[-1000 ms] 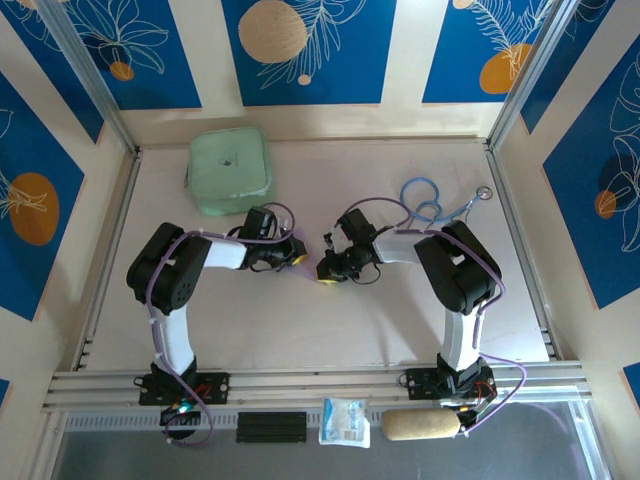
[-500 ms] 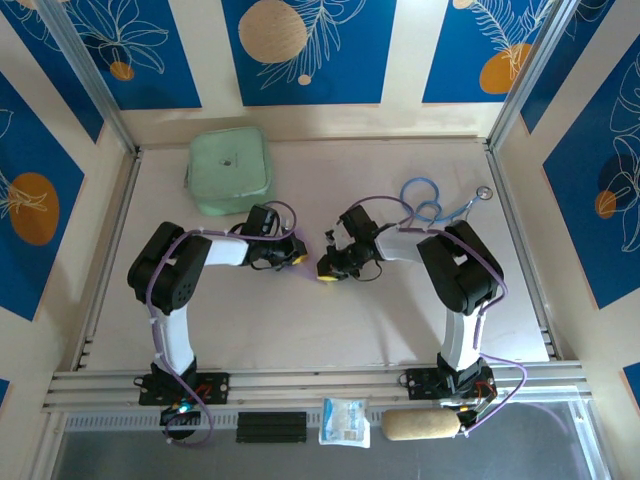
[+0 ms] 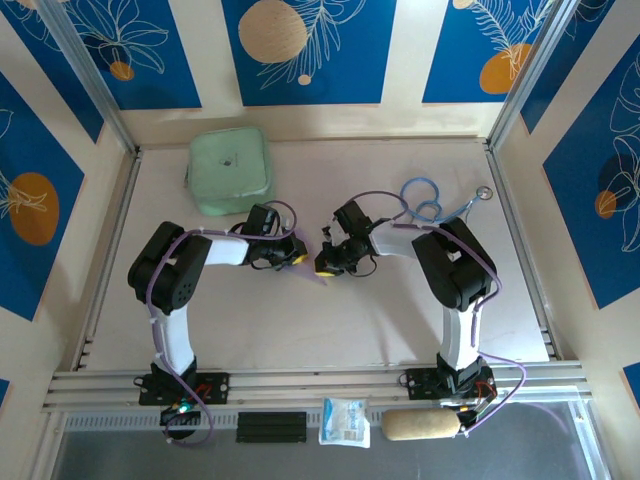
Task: Fold a paper plane with a square sheet of paper (pick it up from the middle)
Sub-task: Fourth fold the wing at the center of the table.
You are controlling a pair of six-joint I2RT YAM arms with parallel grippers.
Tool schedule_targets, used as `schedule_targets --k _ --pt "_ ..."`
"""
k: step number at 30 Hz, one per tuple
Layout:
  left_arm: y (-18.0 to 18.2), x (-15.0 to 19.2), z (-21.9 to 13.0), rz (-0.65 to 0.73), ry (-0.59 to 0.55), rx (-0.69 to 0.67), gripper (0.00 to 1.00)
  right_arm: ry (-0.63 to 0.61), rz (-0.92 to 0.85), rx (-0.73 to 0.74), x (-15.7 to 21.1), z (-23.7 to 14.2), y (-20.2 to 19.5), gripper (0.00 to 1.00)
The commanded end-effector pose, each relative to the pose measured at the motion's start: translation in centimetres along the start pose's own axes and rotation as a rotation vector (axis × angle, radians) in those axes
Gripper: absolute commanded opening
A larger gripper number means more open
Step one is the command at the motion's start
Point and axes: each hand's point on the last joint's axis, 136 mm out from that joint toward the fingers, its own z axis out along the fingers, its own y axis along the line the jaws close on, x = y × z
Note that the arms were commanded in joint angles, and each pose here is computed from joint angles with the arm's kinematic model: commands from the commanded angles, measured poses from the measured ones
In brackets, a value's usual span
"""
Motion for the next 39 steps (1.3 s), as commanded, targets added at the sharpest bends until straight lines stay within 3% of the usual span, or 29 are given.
schedule_targets --k 1,9,21,34,39 --pt "4.5 1.3 0.8 -0.053 0.035 -0.147 0.08 0.047 0.024 0.057 1.3 0.7 -1.5 0.08" --pt "3.8 0.9 0.5 -0.032 0.027 -0.144 0.08 0.075 0.044 0.127 2.4 1.4 -3.7 0.07" --pt "2.0 -2.1 -0.8 0.107 -0.019 -0.141 0.09 0.151 0.078 0.255 4.9 2.0 -7.4 0.05" --pt "6.0 -5.2 -1.8 0.230 -0.047 -0.286 0.09 0.200 0.101 0.367 6.9 2.1 -10.0 0.04" --pt "6.4 -6.9 -2.4 0.266 -0.075 -0.256 0.09 0.202 0.108 0.368 7.0 2.1 -10.2 0.04"
